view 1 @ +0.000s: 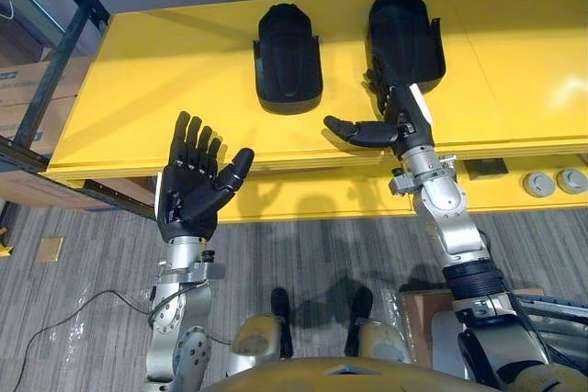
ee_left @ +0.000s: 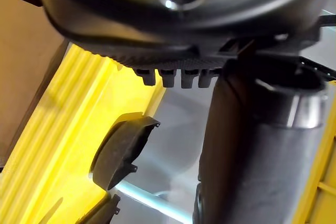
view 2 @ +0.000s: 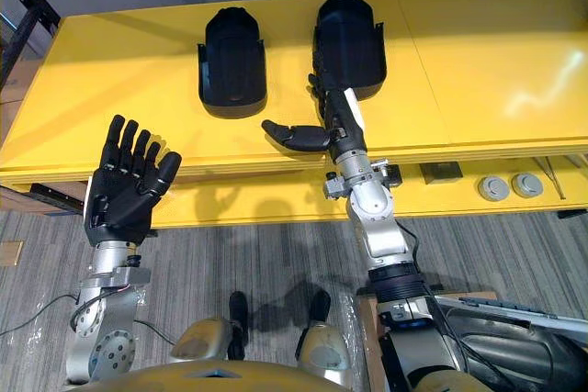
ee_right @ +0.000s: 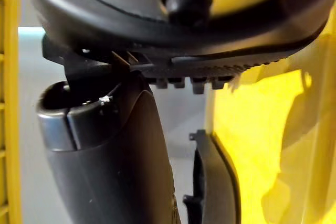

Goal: Walk over and take three plastic housings, then place them on the shelf

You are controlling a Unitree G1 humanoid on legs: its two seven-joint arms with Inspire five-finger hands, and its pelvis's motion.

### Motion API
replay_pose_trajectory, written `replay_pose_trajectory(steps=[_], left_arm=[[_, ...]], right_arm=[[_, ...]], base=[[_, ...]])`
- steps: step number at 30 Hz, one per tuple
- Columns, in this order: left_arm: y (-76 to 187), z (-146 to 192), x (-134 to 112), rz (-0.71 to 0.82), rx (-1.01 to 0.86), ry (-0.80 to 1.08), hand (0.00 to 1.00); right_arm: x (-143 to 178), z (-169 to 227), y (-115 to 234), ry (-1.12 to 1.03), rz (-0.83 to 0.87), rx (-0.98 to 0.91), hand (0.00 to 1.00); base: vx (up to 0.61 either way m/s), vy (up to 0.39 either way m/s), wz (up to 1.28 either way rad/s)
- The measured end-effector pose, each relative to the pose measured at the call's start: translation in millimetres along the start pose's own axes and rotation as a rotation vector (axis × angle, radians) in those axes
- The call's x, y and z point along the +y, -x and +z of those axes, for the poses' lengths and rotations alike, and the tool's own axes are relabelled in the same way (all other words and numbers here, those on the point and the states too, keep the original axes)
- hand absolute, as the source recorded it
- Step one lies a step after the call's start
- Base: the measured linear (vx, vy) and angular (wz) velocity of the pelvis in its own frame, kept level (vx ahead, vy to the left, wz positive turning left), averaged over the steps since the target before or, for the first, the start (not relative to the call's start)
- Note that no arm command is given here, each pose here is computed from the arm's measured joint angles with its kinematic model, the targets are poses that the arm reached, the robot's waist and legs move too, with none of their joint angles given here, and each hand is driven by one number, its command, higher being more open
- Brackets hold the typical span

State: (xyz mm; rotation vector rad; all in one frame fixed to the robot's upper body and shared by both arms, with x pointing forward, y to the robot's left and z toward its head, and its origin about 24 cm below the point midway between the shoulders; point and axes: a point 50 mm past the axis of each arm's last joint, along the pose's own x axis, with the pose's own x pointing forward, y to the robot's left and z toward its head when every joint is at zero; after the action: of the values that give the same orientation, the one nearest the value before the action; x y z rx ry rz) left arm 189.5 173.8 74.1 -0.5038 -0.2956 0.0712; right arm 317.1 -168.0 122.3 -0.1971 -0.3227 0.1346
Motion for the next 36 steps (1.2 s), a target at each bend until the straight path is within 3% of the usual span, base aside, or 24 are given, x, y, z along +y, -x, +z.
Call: replay_pose_trajectory(steps=[13,21,26,31,36], left_arm=[[-0.1,0.0,-0.3,-0.002,0.000,-0.003,1.00],[0.7,-0.3,0.0,-0.001,0.002,-0.004,1.00],[0.6,-0.3,-0.2,-0.005,0.002,-0.004,1.00],[-0.3,0.1,-1.2,-0.018,-0.001,-0.003,1.00],[-0.9,0.5,-1.1,-0.020,-0.002,-0.006,1.00]], right_arm=[[-5.1,-5.9,0.5,-0.010,-0.080,0.044,1.00],[-3.5,-6.7,0.8,-0.011,-0.027,0.040,1.00],[3.2,11.5,1.8,0.067,0.064,-0.100,1.00],[27.2,54.7,13.2,0.177,0.209,-0.384,1.00],[45.4,55.3,16.3,0.240,0.295,-0.403,1.00]], base=[[0.00,0.000,0.00],[0.00,0.000,0.00],[0.00,0.000,0.01],[0.00,-0.004,0.13],[0.00,0.005,0.14]])
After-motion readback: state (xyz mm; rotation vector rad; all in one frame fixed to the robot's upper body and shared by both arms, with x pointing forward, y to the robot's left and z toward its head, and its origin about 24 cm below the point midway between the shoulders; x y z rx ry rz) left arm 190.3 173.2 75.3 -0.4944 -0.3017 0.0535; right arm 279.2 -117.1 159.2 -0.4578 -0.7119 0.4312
